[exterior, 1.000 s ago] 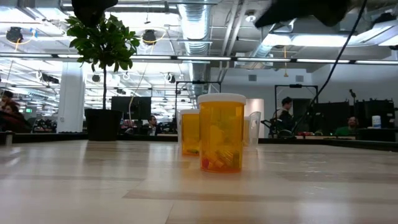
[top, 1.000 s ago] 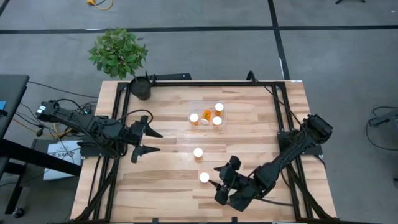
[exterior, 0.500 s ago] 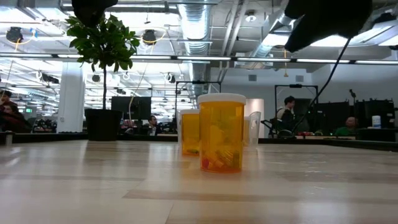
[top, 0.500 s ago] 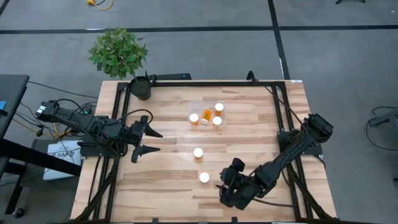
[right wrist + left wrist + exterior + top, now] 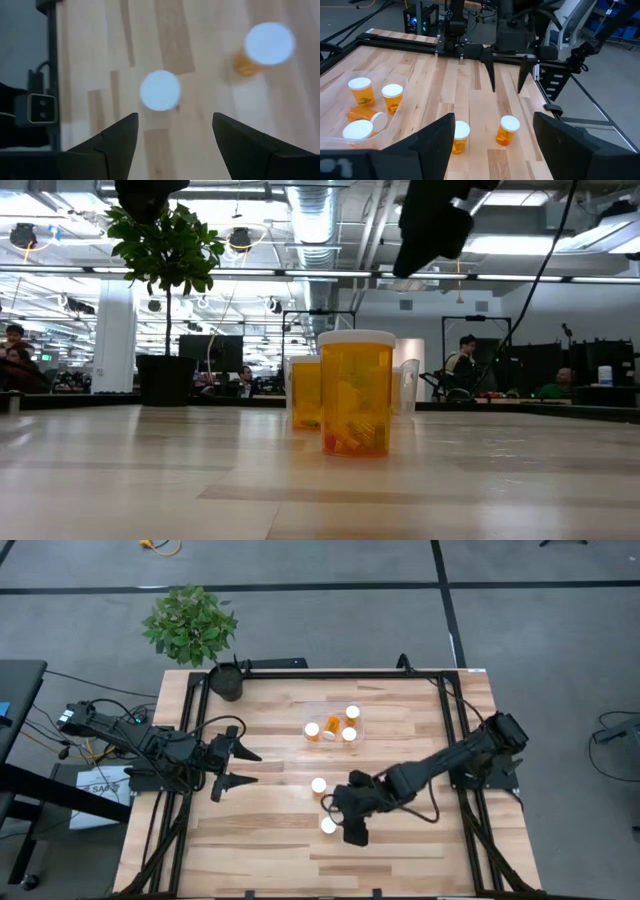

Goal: Pick and place pill bottles into a basket
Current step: Put the orange pill bottle into the transparent bin

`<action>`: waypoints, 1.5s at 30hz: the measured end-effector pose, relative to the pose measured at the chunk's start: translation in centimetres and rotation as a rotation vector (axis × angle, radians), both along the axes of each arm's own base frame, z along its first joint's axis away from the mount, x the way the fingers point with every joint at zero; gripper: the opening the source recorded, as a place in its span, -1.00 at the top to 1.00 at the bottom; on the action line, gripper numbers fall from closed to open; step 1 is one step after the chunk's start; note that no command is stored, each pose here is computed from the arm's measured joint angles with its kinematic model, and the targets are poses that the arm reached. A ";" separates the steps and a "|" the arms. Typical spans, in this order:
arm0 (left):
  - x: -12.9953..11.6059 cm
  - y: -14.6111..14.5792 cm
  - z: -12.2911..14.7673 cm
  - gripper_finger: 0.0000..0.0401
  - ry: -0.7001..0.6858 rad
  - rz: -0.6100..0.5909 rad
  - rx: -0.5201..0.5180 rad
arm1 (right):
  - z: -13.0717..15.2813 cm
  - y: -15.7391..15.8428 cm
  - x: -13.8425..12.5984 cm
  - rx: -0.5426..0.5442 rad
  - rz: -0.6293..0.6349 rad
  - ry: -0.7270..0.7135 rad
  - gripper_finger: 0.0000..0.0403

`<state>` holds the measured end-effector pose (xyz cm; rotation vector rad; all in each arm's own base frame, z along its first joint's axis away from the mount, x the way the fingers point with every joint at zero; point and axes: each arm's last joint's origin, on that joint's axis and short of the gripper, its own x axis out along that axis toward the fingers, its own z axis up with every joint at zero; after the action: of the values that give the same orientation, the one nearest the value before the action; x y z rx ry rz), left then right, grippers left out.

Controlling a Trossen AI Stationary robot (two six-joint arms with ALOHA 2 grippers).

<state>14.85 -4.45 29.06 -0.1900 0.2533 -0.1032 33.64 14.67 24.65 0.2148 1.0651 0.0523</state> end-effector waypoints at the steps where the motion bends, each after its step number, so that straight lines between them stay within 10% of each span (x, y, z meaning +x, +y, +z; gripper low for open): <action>1: 0.0 0.0 0.0 -0.29 0.000 0.000 0.000 | 0.2 -0.2 0.2 -0.009 0.008 0.003 -0.24; 23: 0.0 0.0 -0.1 -0.29 0.015 -0.002 0.013 | -3.2 2.6 7.2 -0.188 0.279 0.253 -0.24; 45: -0.1 0.0 -0.4 -0.29 0.037 -0.003 0.021 | -4.4 3.2 7.7 -0.250 0.413 0.287 -0.24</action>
<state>14.75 -4.42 28.71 -0.1712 0.2910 -0.1000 41.32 17.82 20.22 -0.2332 1.3770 0.2641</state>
